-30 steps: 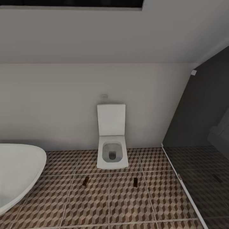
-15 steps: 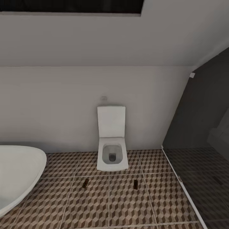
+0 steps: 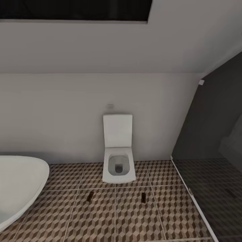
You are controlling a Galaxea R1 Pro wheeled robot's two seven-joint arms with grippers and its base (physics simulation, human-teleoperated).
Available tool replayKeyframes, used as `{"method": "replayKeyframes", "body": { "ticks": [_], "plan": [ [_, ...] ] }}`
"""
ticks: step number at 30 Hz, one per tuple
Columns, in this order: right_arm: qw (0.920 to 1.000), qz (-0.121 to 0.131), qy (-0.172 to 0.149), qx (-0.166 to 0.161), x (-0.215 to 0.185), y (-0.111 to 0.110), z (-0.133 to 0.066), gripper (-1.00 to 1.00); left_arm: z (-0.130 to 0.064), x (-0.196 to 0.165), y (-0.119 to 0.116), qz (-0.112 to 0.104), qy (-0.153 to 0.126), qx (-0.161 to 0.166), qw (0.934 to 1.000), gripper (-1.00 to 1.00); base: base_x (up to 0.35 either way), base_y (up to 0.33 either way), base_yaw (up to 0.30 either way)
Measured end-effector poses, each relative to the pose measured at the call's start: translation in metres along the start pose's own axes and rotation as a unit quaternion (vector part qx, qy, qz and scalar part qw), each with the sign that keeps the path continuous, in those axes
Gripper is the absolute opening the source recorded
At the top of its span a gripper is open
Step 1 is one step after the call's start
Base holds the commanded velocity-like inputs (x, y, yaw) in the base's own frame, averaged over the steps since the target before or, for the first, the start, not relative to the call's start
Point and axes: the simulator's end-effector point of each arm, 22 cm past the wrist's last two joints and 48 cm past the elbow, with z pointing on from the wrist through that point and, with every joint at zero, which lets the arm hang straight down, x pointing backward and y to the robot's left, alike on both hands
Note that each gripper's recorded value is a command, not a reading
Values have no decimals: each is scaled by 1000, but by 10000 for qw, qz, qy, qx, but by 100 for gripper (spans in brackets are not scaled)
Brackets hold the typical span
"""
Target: Take the four mousetraps from the cabinet in the bathroom and place them on the bathroom floor. Make sure all four end up on the same floor surface, and ensure that at least two of them are either under or directly next to the same bathroom sink.
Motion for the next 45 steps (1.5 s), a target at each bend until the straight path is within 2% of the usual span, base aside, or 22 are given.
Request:
{"method": "replayKeyframes", "body": {
  "ticks": [45],
  "plan": [
    [9994,33,-355,30,-28,-3,-3,100,-5,-28,-6,-22,-346,75,9994,100,0,0,0]
  ]
}}
